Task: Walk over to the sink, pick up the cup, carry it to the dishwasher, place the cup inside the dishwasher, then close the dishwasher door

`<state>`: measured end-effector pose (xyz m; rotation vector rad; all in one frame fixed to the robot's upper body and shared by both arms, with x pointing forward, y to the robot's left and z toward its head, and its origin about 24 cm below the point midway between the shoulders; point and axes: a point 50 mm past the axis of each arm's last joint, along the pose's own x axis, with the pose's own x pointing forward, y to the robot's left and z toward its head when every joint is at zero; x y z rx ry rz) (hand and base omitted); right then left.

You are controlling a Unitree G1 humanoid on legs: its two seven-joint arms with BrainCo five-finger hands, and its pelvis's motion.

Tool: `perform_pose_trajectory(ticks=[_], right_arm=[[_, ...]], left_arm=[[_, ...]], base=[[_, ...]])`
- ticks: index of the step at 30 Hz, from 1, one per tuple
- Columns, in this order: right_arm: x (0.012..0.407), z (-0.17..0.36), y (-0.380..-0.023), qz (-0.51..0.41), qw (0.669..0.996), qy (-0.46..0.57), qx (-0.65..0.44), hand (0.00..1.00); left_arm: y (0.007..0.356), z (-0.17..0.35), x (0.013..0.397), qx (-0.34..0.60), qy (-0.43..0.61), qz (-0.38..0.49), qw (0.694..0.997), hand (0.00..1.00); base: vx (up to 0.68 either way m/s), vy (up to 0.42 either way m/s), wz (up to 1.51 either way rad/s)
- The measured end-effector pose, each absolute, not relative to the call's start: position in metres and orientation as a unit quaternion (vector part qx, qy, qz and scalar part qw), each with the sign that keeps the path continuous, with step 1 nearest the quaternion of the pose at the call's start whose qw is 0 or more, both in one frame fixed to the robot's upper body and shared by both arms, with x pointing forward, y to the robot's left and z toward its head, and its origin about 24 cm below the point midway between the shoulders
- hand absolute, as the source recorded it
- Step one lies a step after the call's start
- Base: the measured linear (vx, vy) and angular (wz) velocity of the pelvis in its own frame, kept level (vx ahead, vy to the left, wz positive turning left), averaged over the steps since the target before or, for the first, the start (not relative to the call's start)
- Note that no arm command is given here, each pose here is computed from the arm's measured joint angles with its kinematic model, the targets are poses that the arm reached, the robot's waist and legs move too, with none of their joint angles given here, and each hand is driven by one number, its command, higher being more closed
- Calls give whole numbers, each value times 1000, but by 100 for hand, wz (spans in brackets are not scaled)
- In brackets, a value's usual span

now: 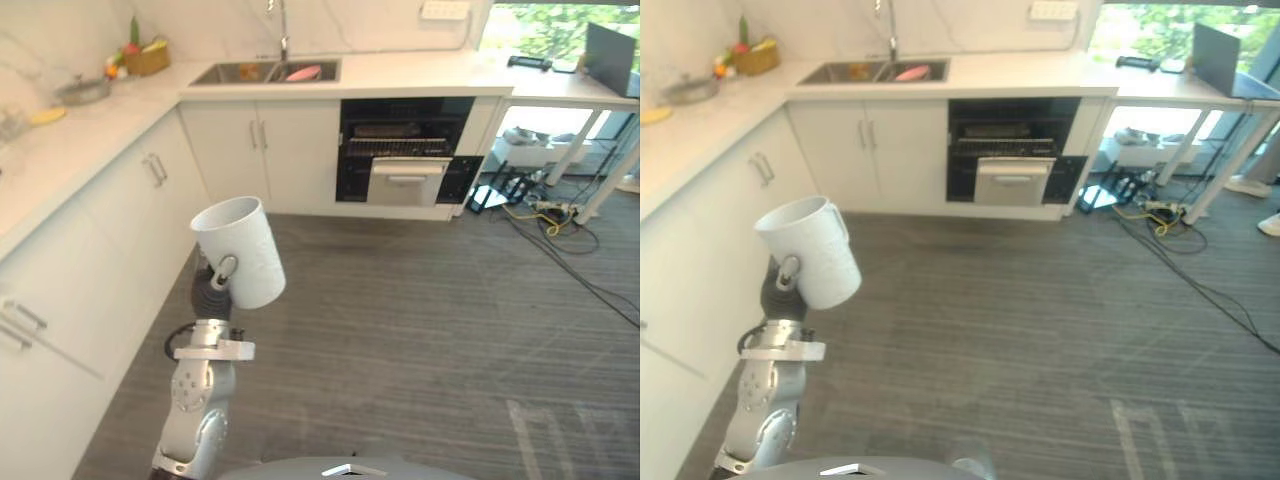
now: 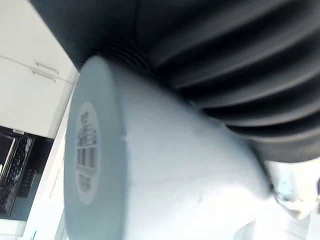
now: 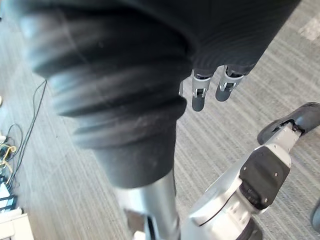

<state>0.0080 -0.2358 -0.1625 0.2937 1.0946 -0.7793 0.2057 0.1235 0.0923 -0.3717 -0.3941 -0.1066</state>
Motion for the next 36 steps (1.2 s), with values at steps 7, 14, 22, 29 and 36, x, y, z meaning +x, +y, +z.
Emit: perform_pose_trajectory(ticks=[7,14,22,29,36], right_arm=[[23,-160,-218,-325,807,476,130,0],[35,-156,-231,-283,832,469,88,0],[58,-137,-255,-334,851,385,123,0],[134,-86,-279,-375,898,182,139,0],[114,-90,-284,-505,827,149,196,0]], left_arm=[[108,108,216,-186,-219,-81,955,100],[95,116,216,-221,-238,-116,939,100],[85,115,209,-256,-237,-109,931,100],[104,100,197,-246,-218,-64,942,100],[91,95,200,-218,-207,-132,945,100]], base=[[448,-83,50],[534,-266,59],[359,-62,10],[463,195,-87],[421,294,-35]])
